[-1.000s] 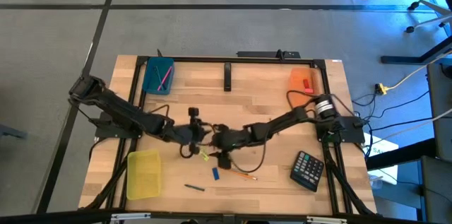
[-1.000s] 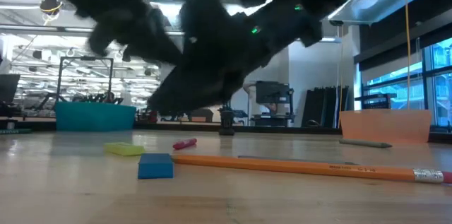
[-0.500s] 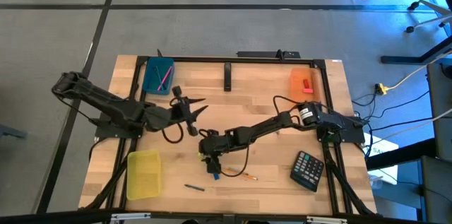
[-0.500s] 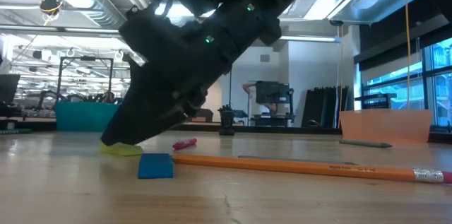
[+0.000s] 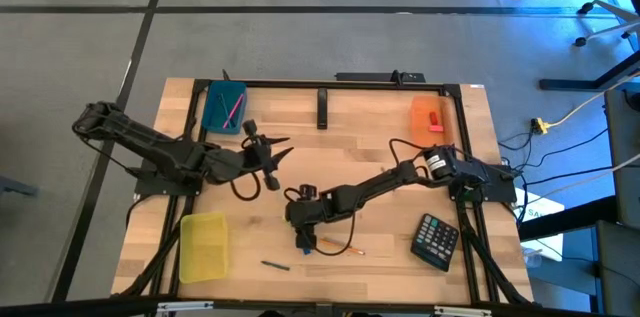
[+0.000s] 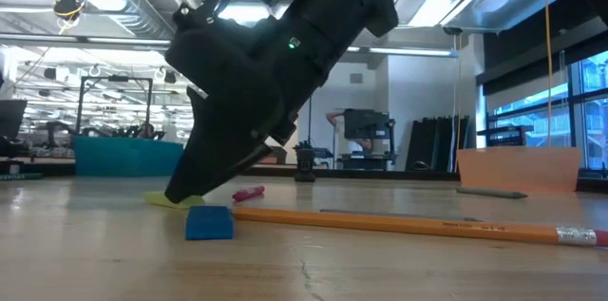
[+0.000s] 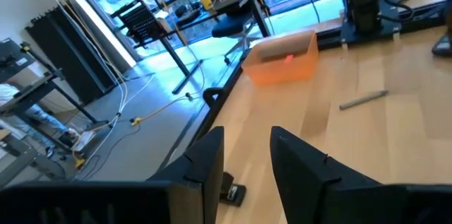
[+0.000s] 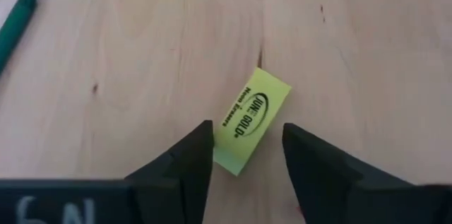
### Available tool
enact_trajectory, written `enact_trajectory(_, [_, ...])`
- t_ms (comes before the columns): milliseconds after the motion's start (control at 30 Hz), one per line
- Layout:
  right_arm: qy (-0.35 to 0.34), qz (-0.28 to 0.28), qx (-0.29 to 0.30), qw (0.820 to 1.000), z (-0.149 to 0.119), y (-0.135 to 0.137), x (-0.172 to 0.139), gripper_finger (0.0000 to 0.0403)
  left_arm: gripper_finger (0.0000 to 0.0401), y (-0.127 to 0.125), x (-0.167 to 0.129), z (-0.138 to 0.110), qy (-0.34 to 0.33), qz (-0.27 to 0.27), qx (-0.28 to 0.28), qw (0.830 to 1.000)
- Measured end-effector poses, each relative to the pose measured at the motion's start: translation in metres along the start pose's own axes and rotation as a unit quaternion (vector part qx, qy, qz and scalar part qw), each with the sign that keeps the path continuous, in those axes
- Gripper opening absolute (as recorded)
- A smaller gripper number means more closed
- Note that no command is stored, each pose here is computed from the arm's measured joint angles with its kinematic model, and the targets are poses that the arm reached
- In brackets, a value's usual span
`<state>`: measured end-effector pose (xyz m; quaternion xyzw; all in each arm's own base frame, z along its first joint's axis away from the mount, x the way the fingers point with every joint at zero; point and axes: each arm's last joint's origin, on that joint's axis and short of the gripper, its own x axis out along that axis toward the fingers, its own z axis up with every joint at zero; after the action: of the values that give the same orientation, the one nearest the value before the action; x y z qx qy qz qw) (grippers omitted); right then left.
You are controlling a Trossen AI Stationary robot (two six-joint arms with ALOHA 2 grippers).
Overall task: Sort crayons/erasers/pens/pencils in bins
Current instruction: Put the yellow eraser into the orange bin
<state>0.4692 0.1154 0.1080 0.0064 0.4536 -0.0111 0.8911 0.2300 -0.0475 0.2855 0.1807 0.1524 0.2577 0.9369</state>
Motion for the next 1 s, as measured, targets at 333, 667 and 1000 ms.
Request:
enact_trajectory(333, [-0.019, 0.035, -0.022, 0.999, 0.008, -0.001, 0.001, 0.0152, 0.0110, 0.005, 0.005, -0.003, 0.013, 0.012, 0.004, 1.000])
enact_trajectory(667, [0.002, -0.004, -0.039, 0.999, -0.007, -0.007, 0.005, 0.0119, 0.0110, 0.005, 0.005, -0.003, 0.013, 0.012, 0.009, 1.000])
enact_trajectory(1000, [0.002, 0.019, -0.061, 0.998, 0.001, -0.008, 0.001, 0.0074, 0.0110, 0.005, 0.005, -0.005, 0.022, 0.016, 0.019, 0.999])
